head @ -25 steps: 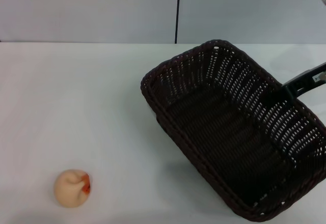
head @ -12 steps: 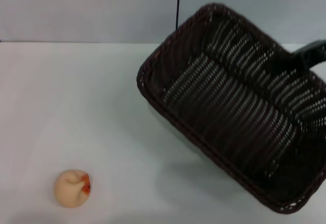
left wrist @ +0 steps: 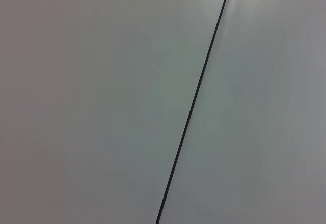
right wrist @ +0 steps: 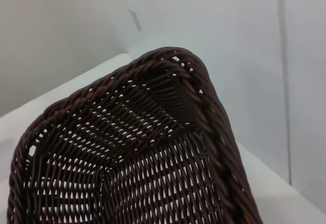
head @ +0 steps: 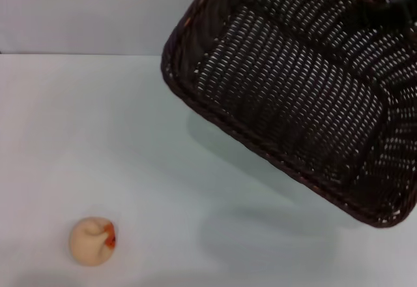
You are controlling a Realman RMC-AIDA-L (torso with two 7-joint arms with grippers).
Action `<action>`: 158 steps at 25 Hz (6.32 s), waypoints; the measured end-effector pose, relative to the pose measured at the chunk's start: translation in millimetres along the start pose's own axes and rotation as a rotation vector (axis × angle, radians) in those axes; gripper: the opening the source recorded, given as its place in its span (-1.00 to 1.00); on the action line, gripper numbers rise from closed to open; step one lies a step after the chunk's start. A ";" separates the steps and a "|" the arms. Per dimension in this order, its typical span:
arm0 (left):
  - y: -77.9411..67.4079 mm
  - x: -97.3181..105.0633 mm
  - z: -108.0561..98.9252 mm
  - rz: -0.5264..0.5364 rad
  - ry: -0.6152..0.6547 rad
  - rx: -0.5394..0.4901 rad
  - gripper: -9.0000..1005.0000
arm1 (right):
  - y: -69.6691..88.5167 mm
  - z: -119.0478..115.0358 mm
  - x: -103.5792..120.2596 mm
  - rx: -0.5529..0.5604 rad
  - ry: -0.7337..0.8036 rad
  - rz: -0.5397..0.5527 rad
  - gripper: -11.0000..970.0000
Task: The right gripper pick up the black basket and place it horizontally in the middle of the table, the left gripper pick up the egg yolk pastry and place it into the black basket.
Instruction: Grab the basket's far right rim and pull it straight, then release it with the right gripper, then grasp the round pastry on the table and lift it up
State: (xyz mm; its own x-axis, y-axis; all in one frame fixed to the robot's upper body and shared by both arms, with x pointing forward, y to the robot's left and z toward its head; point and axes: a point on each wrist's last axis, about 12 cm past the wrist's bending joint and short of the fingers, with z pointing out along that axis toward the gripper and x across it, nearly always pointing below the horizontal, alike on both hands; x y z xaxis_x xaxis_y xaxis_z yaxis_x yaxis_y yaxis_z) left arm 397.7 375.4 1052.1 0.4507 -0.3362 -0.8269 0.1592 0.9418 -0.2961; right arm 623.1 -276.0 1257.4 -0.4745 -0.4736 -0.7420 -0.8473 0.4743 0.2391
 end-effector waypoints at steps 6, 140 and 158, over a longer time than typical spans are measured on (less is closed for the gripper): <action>-1.9 1.3 -2.0 -0.012 -0.001 -0.007 -0.21 | 14.8 30.1 -27.1 -0.041 0.118 -0.194 -0.68; -11.7 36.1 -35.5 -0.087 1.061 0.775 0.64 | 3.4 11.0 238.1 0.733 -1.082 0.215 -0.18; -17.5 42.3 -30.9 -0.070 1.098 0.865 -0.46 | 4.9 15.6 240.3 0.729 -1.070 0.222 -0.18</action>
State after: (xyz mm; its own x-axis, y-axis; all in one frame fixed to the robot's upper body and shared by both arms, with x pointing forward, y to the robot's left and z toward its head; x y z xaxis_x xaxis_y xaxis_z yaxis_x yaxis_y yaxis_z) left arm 386.8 344.7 1007.5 -0.4260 0.1673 -0.8891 0.8180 0.4910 -0.2996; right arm 508.7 -375.8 1070.5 0.1227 0.3247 -0.9378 -0.2934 0.9146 0.2782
